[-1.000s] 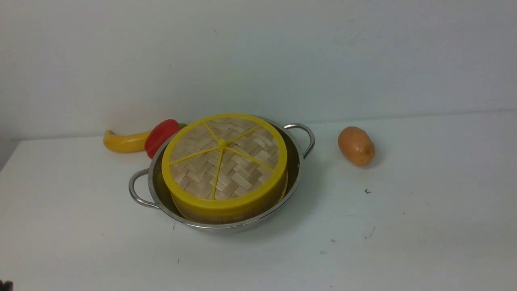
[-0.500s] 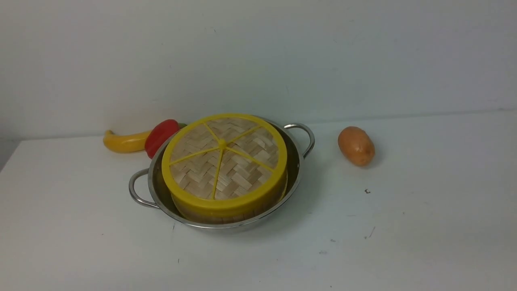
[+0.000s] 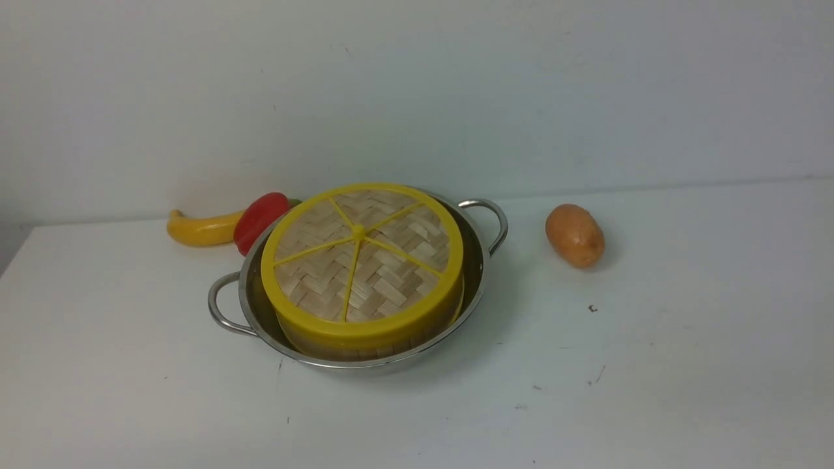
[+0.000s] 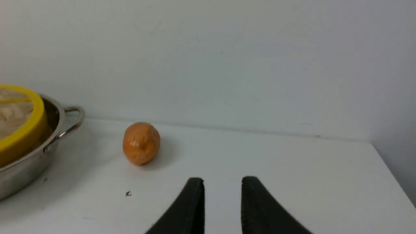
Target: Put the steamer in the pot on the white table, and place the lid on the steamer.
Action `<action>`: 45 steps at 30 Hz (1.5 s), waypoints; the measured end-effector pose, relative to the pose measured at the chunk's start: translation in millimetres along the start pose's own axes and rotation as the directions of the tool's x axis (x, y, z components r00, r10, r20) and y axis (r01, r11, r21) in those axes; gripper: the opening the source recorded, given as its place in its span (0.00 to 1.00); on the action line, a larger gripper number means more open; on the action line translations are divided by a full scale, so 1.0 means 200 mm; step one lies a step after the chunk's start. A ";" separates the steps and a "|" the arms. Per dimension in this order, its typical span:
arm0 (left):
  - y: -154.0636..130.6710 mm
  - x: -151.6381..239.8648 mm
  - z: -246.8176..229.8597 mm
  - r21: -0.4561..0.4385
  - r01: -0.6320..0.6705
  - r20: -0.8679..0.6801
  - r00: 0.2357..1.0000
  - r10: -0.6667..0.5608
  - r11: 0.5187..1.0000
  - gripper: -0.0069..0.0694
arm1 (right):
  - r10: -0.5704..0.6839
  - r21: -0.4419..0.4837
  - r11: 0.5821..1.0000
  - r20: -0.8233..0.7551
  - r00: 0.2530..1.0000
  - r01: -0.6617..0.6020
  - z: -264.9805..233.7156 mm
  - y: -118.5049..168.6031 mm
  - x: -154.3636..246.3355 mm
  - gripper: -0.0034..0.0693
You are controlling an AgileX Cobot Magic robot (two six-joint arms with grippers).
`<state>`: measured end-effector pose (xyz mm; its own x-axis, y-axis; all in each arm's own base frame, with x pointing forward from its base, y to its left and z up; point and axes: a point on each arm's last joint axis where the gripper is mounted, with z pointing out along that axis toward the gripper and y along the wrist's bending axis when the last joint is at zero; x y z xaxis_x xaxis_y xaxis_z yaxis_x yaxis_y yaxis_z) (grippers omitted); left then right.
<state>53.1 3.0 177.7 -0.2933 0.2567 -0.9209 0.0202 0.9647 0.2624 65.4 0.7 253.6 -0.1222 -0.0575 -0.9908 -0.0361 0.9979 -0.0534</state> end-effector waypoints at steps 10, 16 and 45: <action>0.00 0.00 0.00 0.000 0.000 0.001 1.000 0.000 1.000 0.20 | 0.025 0.046 0.999 0.095 0.995 -0.029 -0.01 0.00 0.27 0.34; 0.00 0.00 0.00 0.000 0.000 0.001 1.000 0.000 1.000 0.22 | 0.031 0.047 0.998 0.069 0.997 -0.034 0.00 0.00 0.28 0.37; 0.00 0.00 0.00 0.000 0.000 0.001 1.000 0.000 1.000 0.27 | 0.033 0.046 0.998 0.068 0.997 -0.037 0.00 0.00 0.28 0.38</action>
<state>53.1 3.0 177.7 -0.2923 0.2567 -0.9212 0.0200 0.9647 0.2625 57.7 -1.7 198.5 -0.0560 -0.0220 -0.9982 0.0143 0.9996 -0.0228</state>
